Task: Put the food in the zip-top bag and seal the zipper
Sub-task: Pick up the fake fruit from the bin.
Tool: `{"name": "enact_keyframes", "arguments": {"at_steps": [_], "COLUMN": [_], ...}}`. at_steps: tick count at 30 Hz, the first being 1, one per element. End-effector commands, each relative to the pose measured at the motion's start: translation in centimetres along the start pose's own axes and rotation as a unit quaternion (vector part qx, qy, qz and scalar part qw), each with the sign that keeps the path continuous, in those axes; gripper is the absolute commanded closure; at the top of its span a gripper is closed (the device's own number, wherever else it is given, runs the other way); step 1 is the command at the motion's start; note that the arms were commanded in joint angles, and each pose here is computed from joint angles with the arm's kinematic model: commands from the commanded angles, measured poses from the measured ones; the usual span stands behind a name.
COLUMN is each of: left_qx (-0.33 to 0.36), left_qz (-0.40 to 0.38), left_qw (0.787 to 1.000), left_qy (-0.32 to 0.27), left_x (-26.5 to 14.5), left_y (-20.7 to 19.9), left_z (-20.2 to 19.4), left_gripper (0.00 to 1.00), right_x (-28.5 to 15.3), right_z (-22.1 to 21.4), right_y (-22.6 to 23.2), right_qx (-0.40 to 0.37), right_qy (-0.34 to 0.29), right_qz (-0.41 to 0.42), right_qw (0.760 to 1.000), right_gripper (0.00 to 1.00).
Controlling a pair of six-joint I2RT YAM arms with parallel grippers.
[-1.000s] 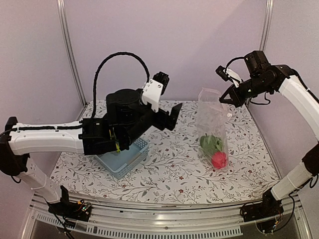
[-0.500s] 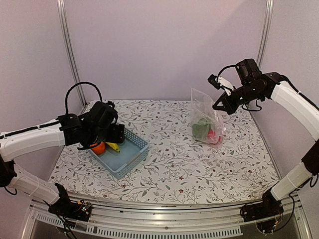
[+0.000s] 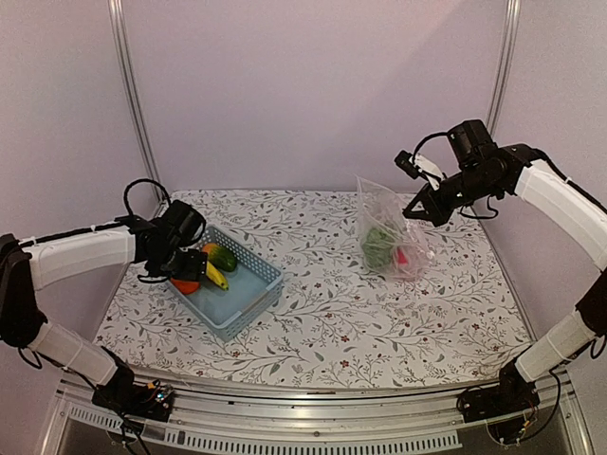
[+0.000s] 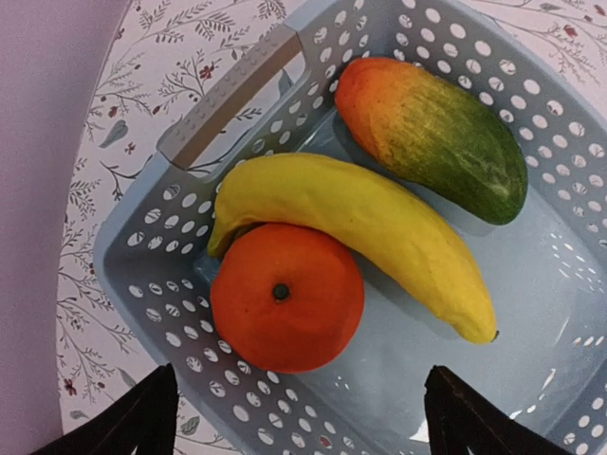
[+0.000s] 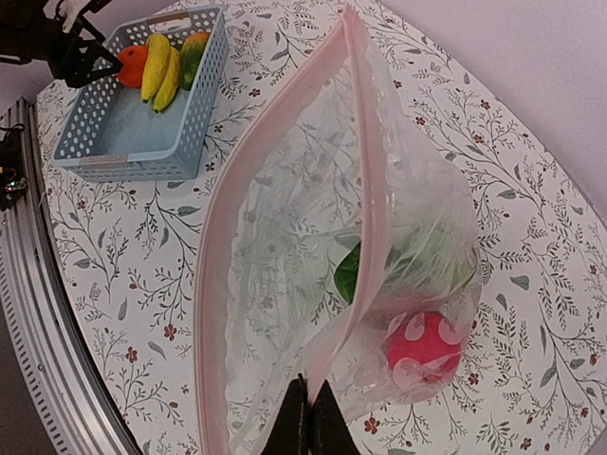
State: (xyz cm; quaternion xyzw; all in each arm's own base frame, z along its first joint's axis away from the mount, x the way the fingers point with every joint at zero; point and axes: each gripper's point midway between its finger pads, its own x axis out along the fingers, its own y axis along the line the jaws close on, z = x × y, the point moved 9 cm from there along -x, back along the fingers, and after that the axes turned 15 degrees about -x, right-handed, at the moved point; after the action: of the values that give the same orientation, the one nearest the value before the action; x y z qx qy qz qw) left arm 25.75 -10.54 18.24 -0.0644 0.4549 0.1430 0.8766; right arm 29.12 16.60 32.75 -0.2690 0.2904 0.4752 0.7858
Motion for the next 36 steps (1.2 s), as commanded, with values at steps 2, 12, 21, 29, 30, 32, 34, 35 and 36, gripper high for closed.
{"name": "enact_keyframes", "arguments": {"at_steps": [2,12,21,29,30,32,34,35,36], "left_qx": [0.051,0.081,0.050,0.035,0.035,0.039,0.040,0.041,0.043], "left_qz": [0.019,0.010,-0.005,-0.130,-0.152,-0.216,-0.299,-0.347,-0.411], "left_qw": [0.998,0.992,0.995,0.991,0.988,0.975,0.953,0.936,0.910], "left_qy": [0.027,0.093,0.089,0.016,0.004,-0.015,-0.032,-0.035,-0.030], "left_x": [2.1,6.5,3.8,-4.6,-5.9,-8.6,-11.5,-13.0,-14.6], "left_y": [0.6,-1.1,-1.3,-4.6,-5.2,-6.9,-8.7,-9.6,-10.7], "left_z": [1.4,1.9,2.3,4.6,4.9,5.0,5.3,5.3,5.2], "left_gripper": [0.10,0.18,0.47,0.55,0.56,0.57,0.57,0.58,0.57], "right_x": [-1.0,-1.1,-1.3,-1.2,-1.1,-1.0,-0.9,-0.7,-0.7], "right_z": [0.1,0.1,0.1,-0.2,-0.3,-0.4,-0.5,-0.6,-0.6], "right_y": [0.6,0.9,1.0,1.2,1.2,1.2,1.3,1.3,1.3], "right_qx": [-0.012,-0.014,-0.013,-0.013,-0.012,-0.012,-0.010,-0.010,-0.010], "right_qy": [-0.016,-0.019,-0.021,-0.017,-0.016,-0.014,-0.013,-0.011,-0.011], "right_qz": [0.000,0.006,0.007,0.006,0.006,0.008,0.011,0.013,0.014], "right_qw": [1.000,1.000,1.000,1.000,1.000,1.000,1.000,1.000,1.000], "right_gripper": [1.00,1.00,1.00,1.00,1.00,1.00,1.00,1.00,1.00]}}
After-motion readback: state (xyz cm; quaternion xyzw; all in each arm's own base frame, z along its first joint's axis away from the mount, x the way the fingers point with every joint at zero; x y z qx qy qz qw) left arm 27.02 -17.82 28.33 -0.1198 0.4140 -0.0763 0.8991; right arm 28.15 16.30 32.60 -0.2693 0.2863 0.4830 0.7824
